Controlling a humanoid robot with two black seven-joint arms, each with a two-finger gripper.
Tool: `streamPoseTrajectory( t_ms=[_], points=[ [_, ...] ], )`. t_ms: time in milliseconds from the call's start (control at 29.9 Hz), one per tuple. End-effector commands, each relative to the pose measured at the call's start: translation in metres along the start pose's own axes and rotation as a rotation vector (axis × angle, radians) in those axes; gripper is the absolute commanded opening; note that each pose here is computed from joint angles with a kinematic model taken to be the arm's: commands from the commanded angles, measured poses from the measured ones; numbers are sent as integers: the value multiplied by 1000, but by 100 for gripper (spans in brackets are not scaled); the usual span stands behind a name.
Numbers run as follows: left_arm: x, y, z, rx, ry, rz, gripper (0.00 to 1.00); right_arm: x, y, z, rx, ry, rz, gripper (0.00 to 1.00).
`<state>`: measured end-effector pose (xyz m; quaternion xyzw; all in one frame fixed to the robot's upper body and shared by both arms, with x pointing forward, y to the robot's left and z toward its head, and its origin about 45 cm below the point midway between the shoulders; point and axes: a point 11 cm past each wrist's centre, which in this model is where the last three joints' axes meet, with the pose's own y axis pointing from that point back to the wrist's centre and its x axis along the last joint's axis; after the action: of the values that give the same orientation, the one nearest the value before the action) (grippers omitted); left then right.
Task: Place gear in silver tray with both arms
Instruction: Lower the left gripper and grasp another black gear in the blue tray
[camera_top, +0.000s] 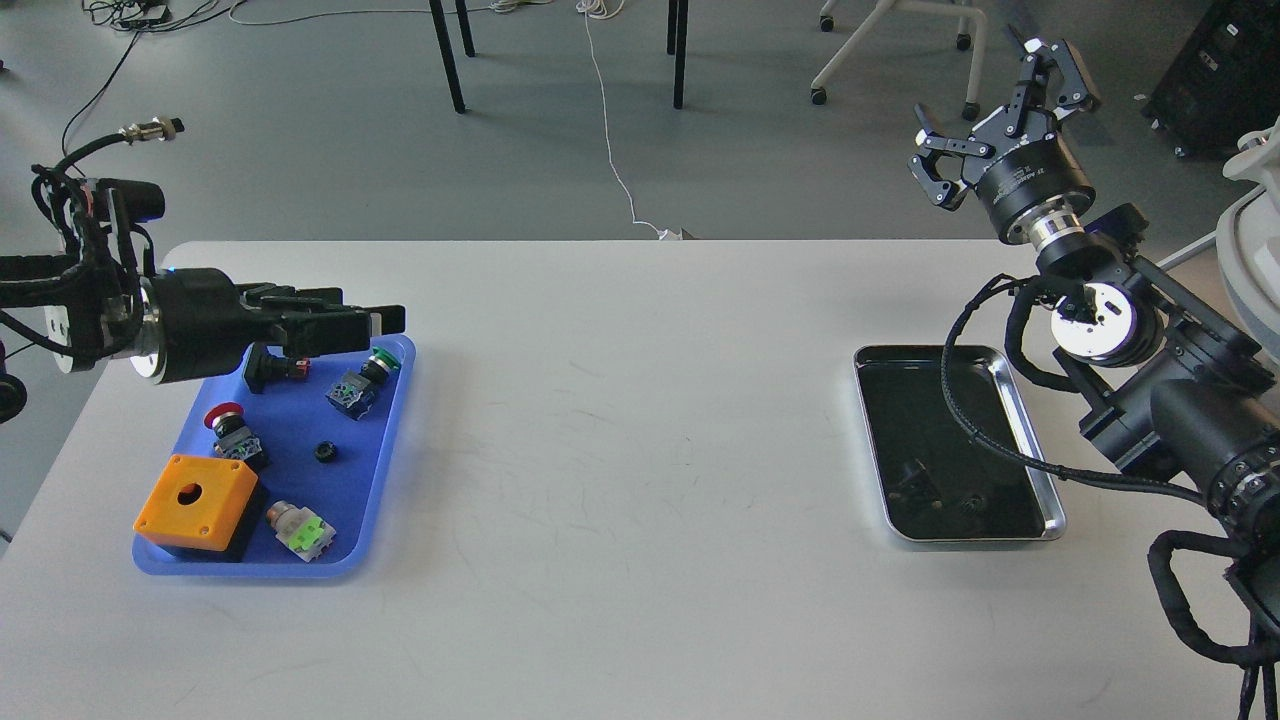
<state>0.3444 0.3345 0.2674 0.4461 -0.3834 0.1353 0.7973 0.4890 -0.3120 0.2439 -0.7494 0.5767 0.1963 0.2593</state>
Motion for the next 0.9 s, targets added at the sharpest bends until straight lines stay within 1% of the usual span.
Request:
streamPoseTrajectory(
  t_ms=[0,100,167,267,367,434,568,668,869],
  points=[
    [-30,-5,-12,63,-222,-92,94,10,10,7,-4,-20,21,98],
    [-45,-6,-21,89,-396,-120,90,12,13,8,-4,-23,27,98],
    [-54,-4,-31,95,-463,-148,84,12,12,7,-1,-25,27,98],
    [-63,-7,-45,110,-481,-185,78,13,13,8,-4,-23,27,98],
    [-65,-15,-50,116,-475,-192,72,14,14,7,-3,-23,30,98],
    [-68,-21,-50,106,-472,-201,71,14,15,8,-5,-24,31,98],
    [-79,-30,-54,106,-463,-234,64,14,15,9,-6,-23,30,98],
    [-86,-35,-57,108,-462,-257,64,14,14,9,-6,-23,29,98],
    [-93,-34,-62,120,-448,-270,61,15,15,9,-10,-20,30,98]
  ],
)
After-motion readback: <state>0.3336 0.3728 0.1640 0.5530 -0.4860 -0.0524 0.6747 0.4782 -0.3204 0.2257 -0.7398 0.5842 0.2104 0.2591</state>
